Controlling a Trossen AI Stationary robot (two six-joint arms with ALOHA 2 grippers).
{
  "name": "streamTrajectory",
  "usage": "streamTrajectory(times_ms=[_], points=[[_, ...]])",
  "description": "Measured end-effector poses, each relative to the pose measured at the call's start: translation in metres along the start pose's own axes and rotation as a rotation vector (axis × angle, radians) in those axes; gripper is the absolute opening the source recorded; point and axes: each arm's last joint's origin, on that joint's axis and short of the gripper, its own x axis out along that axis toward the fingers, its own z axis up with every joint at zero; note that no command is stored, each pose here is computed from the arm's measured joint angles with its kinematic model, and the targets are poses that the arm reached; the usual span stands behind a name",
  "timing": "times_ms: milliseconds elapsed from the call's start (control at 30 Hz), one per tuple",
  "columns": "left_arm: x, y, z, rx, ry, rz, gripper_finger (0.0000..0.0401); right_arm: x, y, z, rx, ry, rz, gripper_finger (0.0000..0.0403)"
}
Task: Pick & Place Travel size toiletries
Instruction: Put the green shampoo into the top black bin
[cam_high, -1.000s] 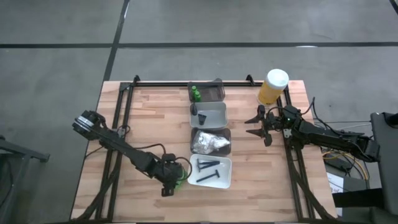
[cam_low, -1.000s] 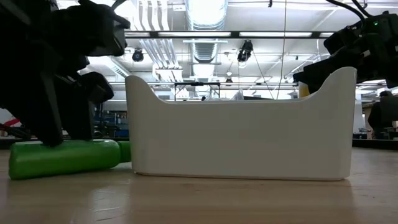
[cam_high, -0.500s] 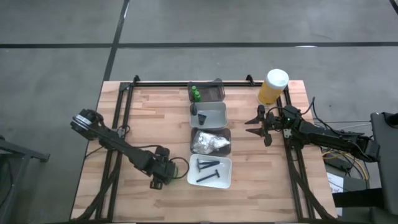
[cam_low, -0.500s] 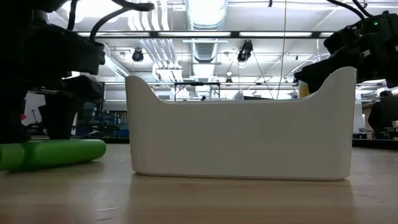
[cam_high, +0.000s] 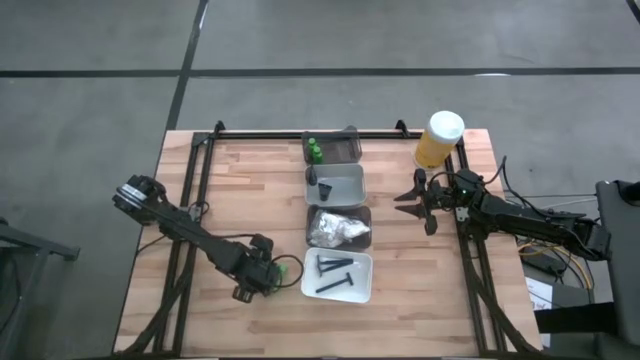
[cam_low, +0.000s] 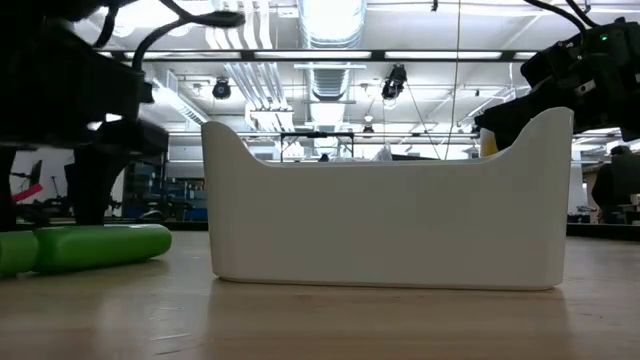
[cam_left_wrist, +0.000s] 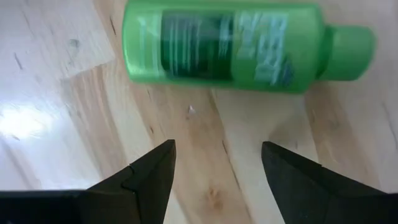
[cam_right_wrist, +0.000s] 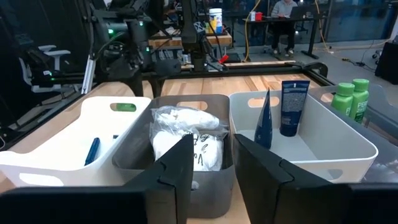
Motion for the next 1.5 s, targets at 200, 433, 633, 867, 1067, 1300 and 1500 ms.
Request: streamTrajectory(times_ms=[200,433,633,867,1067,1300,1500], points=[[-0.021,0.002,0.016,0.133,-0.026,0.071,0.0243,0.0,0.0,0.0,0.001,0.0,0.0,0.0085],[-0.046,0.003,0.031,0.466,-0.015,0.086,0.0243,0.0,0.0,0.0,0.001,0.0,0.0,0.006],[-0.048,0.002,0.033,1.101,-0.002,0.095,0.0243,0.0,0.0,0.0,0.001,0.0,0.0,0.0047],[-0.044,0.001,0.039,1.428,-0.053,0.151,0.0243,0.0,0.0,0.0,0.0,0.0,0.0,0.0049],[-0.045,0.001,0.041,1.433,-0.068,0.172,0.0243,0.0,0.0,0.0,0.0,0.0,-0.001,0.0068],[-0.045,0.001,0.042,1.389,-0.074,0.17,0.0243,0.0,0.0,0.0,0.0,0.0,-0.001,0.0092],[-0.045,0.001,0.041,1.456,-0.066,0.174,0.0243,0.0,0.0,0.0,0.0,0.0,0.0,0.0107]])
